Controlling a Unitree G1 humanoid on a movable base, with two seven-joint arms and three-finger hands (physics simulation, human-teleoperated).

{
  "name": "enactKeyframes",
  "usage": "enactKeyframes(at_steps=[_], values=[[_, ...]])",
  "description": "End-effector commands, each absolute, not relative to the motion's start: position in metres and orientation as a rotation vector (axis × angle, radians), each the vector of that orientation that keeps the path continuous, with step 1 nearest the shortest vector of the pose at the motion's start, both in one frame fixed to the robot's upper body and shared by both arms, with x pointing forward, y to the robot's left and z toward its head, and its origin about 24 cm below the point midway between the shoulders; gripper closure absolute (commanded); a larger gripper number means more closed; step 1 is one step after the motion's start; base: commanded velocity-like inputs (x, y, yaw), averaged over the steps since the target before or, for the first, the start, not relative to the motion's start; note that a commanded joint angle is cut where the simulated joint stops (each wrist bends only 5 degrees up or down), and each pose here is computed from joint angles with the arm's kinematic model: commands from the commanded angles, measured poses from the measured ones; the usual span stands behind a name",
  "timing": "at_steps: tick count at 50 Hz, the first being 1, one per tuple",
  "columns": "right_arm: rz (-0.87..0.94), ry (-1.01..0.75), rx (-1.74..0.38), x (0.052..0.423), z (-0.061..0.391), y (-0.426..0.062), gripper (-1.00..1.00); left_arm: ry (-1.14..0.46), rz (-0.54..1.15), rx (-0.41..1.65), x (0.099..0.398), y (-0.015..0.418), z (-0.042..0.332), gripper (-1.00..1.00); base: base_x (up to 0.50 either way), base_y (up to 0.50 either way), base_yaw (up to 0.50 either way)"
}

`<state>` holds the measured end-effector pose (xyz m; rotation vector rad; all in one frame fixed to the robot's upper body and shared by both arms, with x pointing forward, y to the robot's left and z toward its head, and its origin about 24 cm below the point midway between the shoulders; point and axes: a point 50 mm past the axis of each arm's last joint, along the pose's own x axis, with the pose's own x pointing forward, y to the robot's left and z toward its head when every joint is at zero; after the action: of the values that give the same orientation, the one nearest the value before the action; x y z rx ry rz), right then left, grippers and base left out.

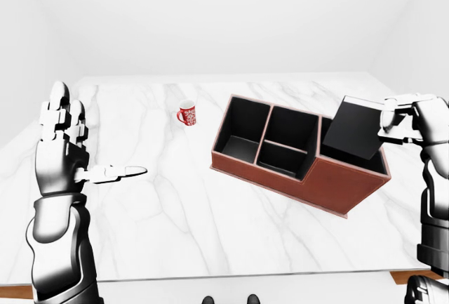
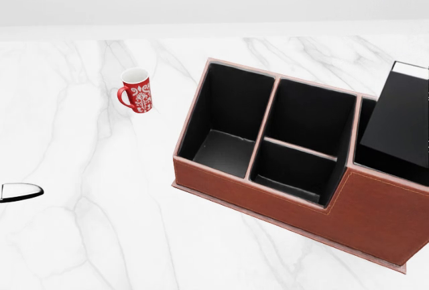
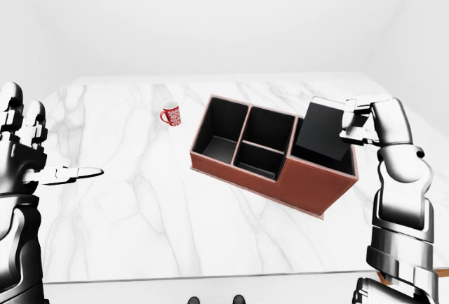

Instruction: Pick up the book and place it in the right compartment of the caddy.

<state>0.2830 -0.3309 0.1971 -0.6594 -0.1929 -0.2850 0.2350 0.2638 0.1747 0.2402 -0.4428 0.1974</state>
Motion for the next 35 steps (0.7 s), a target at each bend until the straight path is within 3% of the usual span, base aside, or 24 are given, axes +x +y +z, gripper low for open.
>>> enactKeyframes(at_steps=[1,35], values=[[-0.317,-0.212,-0.676,0.282,0.202,-0.331,1.0,-0.442,0.197,0.24,0.235,0.264,0.175,-1.0,0.0,0.0,0.0],[-0.32,-0.167,-0.647,0.283,0.187,-0.333,1.0,-0.448,0.196,0.244,0.234,0.263,0.176,-1.0,0.0,0.0,0.0]])
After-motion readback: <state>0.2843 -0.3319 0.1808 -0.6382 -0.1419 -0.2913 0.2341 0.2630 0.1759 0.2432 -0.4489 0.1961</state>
